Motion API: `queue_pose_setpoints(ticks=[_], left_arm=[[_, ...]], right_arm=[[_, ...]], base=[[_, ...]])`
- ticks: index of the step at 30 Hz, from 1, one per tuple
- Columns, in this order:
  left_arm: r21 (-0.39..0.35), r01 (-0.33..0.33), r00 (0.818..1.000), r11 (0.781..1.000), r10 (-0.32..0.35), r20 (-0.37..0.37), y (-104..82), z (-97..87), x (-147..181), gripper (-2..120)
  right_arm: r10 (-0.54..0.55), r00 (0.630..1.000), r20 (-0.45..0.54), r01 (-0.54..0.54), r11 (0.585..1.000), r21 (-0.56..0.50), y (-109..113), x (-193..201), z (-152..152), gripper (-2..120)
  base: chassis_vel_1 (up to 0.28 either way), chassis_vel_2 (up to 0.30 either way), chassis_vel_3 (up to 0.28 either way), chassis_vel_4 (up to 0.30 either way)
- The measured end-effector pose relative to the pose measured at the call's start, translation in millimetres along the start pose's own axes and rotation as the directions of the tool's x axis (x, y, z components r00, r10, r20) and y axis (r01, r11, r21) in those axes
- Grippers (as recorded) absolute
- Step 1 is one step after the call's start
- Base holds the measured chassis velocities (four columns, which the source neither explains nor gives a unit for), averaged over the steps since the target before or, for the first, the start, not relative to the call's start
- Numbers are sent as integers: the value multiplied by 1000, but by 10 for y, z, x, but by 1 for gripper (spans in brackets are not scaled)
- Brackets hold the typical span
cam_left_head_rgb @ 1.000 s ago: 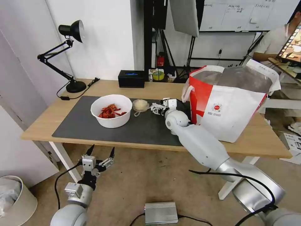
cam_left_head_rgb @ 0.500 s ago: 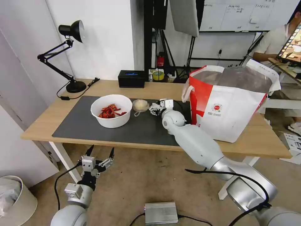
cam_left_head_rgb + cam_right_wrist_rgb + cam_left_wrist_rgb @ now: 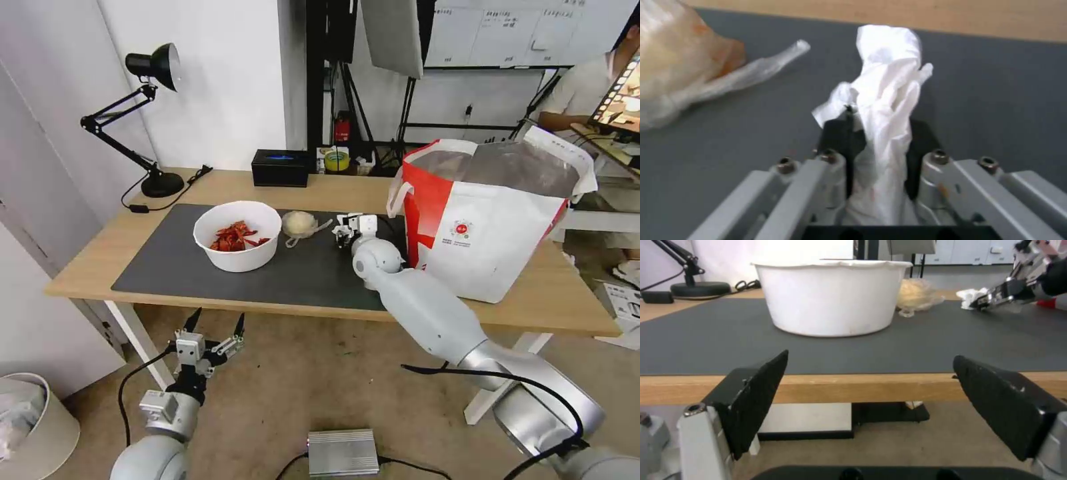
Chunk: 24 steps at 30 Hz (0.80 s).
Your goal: Pick up the trash from the table and place it into the takeout bag.
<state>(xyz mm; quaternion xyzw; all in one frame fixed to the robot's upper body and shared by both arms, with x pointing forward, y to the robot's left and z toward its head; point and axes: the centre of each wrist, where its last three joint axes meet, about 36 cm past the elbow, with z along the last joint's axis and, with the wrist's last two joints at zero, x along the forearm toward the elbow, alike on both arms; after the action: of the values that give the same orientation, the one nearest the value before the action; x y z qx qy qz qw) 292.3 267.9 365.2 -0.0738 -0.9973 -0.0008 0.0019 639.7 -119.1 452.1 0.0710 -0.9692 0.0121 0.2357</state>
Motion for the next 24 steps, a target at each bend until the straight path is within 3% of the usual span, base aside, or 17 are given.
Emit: queue_pose_setpoints(ticks=[5, 18, 21, 24], left_arm=[[0, -3, 1000, 1000, 3, 3, -12, -9, -5, 100], [5, -9, 1000, 1000, 9, 6, -51, -34, 24, 100], [6, -14, 1000, 1000, 14, 6, -69, -34, 25, 100], [7, -24, 1000, 1000, 24, 4, -113, -22, 27, 100]], right_arm=[[-65, 996, 66, 66, 998, -7, -77, 388, -76, 1], [-169, 967, 189, 168, 985, 23, -362, 1686, 76, 0], [-167, 958, 235, 165, 986, 29, -472, 1937, 13, 0], [-142, 930, 338, 132, 990, 50, -711, 2328, -270, 0]], base=[[0, 0, 0, 0], [0, 0, 0, 0], [0, 0, 0, 0], [0, 0, 0, 0]])
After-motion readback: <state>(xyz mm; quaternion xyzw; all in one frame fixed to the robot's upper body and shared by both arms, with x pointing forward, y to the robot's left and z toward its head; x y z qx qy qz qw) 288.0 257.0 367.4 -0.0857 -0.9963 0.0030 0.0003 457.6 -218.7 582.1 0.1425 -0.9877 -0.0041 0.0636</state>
